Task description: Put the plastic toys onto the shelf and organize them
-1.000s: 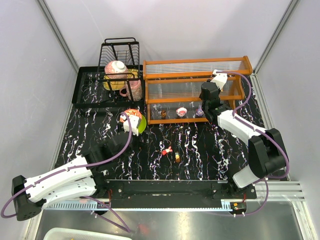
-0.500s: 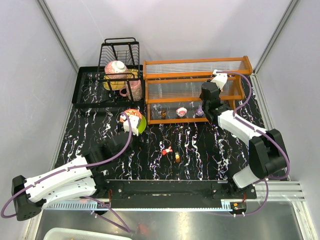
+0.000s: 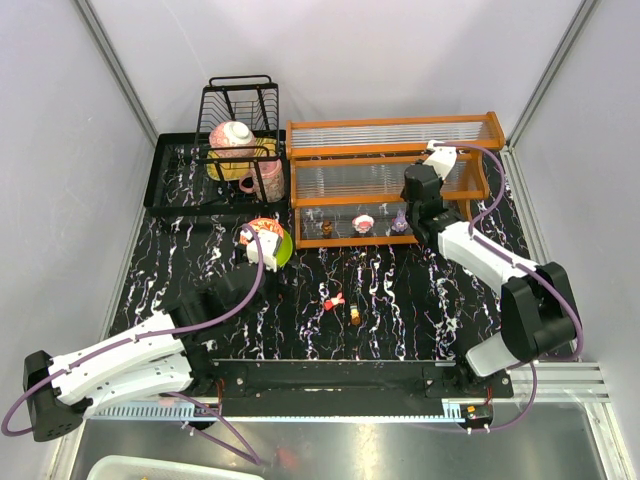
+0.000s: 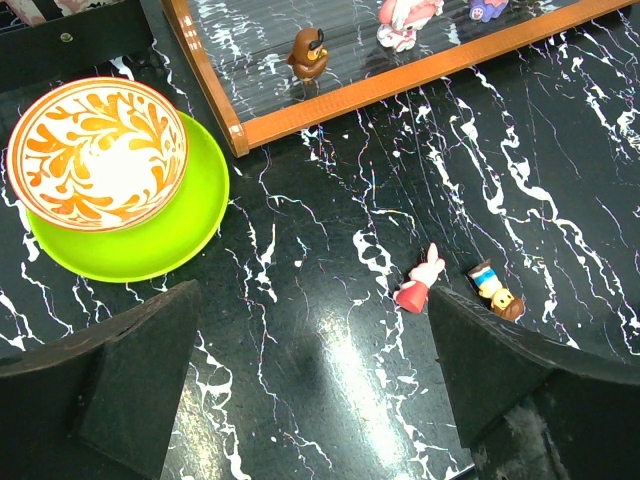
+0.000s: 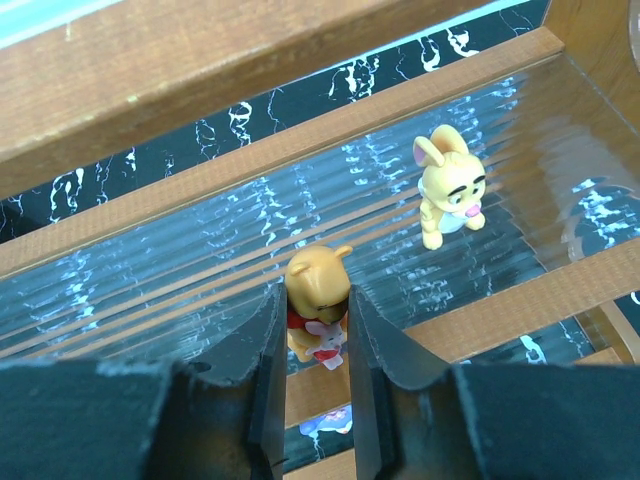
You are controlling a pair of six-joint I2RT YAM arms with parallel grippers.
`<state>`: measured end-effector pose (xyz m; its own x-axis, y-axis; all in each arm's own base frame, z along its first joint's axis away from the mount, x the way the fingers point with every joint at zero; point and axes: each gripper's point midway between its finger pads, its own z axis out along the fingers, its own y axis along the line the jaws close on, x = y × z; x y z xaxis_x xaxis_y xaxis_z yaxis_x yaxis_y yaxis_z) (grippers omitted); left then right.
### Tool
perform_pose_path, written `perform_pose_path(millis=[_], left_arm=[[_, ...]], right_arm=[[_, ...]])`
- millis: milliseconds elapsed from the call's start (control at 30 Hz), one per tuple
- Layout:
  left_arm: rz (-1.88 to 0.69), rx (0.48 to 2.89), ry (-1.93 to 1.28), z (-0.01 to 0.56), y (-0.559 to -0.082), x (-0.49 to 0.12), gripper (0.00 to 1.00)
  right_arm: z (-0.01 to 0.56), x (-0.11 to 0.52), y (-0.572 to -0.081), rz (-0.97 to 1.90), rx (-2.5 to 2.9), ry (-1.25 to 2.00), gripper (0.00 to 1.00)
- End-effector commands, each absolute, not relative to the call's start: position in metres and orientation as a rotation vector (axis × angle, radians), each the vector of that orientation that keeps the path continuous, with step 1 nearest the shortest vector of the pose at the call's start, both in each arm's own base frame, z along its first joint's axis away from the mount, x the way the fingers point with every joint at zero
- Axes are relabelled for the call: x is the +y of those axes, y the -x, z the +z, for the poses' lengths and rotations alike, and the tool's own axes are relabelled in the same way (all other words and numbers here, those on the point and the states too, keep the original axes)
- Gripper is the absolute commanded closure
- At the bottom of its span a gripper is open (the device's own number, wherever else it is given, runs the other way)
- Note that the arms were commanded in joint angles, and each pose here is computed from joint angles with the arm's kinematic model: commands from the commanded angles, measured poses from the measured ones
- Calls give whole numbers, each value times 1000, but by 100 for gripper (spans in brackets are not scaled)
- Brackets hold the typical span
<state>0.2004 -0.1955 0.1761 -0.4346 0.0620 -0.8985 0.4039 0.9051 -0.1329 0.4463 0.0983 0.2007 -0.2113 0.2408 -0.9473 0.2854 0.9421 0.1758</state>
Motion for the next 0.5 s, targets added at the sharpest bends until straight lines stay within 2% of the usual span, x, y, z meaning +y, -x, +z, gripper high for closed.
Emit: perform_pose_path(millis=[0,233,300,467], left_arm=[[-390,1974,-313,180,-205,-193,1],[-394,1969,-310,181,-205,-193,1],[-395,1968,-310,182,-206,-194,1],[-401,1970,-316,181,-205,-196,1]], right_arm=[[236,93,-440,1,1720,-408,96],[271,101,-423,115,1652,-343,96],[280,105,-416,157,1638,-308,99],[290,147,-397,407,1653,-69,100]])
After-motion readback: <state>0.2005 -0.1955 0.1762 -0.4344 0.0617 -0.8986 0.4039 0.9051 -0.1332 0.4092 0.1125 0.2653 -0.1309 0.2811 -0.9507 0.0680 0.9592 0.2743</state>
